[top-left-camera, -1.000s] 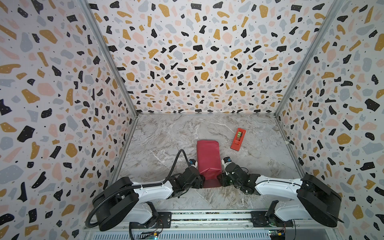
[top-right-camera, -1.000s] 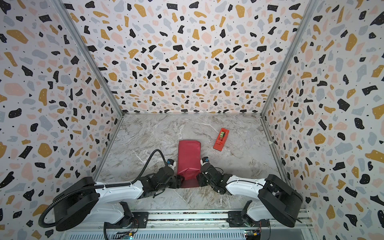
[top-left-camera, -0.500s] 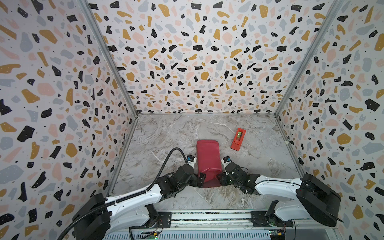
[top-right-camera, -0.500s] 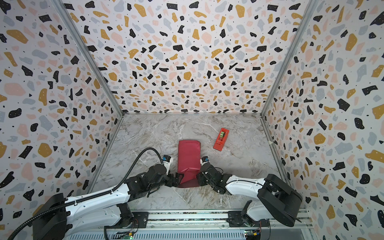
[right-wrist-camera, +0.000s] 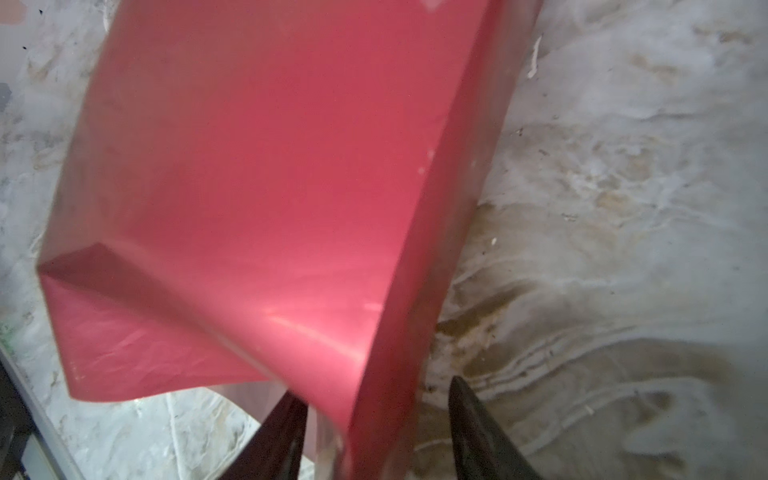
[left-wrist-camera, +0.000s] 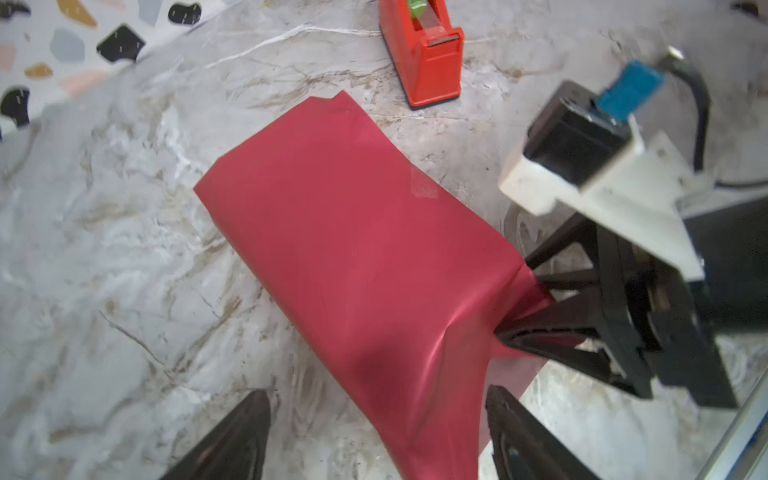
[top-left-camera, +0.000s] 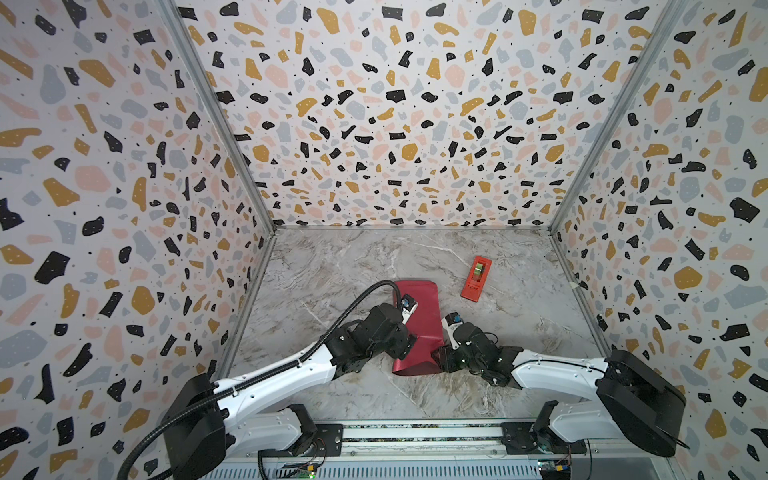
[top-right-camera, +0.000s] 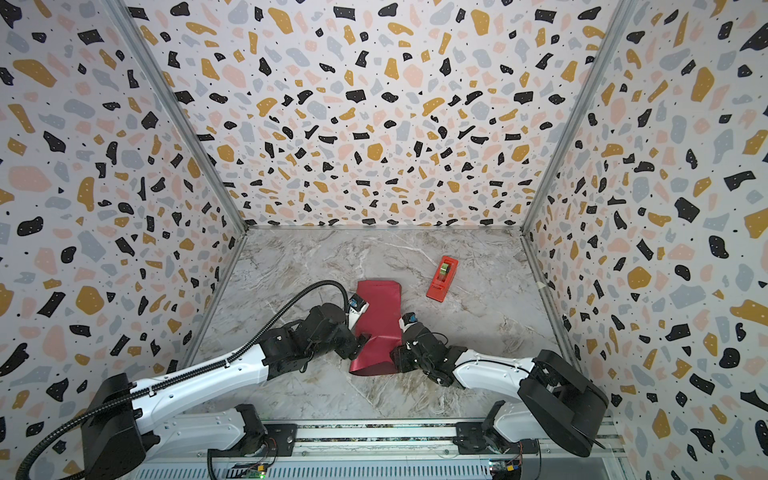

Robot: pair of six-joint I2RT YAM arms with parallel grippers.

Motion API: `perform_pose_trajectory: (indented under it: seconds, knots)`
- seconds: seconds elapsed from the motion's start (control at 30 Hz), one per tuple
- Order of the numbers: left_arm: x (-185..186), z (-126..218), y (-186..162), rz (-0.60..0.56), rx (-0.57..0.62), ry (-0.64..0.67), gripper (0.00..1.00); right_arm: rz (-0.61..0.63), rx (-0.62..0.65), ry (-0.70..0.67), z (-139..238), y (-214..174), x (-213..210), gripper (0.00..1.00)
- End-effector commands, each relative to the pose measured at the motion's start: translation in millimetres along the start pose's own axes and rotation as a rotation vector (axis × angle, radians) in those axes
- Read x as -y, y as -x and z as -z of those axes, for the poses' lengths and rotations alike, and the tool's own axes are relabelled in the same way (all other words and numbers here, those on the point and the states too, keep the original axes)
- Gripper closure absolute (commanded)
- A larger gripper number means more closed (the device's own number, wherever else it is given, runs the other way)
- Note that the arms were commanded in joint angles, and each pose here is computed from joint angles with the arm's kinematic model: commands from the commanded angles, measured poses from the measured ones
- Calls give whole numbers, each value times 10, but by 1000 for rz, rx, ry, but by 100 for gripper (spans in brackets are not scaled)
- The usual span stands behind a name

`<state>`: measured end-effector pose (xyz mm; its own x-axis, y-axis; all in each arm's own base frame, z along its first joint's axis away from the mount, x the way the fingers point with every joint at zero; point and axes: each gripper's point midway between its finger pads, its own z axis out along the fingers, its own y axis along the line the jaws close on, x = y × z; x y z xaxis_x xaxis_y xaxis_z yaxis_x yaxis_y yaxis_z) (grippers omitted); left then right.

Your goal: Wrap the gift box in paper

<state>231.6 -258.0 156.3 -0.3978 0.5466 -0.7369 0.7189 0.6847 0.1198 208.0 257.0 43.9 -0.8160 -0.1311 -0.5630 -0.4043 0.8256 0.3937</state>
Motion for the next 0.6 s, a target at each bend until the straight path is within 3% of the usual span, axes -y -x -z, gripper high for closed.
perform_pose_trajectory:
  seconds: [0.0, 0.1, 0.2, 0.4, 0.57]
  knots:
    - [73, 33, -36, -373, 6, -52, 16, 15, 12, 65, 42, 115, -133, 45]
    - [117, -47, -175, -595, -26, -85, 11, 12, 15, 81, 33, 135, -139, 45]
    - [180, -136, -269, -739, -56, -137, 11, 9, 17, 94, 34, 142, -143, 46]
    - [143, -343, -216, -821, -73, -152, 19, 5, 16, 99, 39, 114, -131, 47]
    - [97, -521, -364, -870, -164, -165, 25, -1, 20, 96, 53, 119, -122, 47]
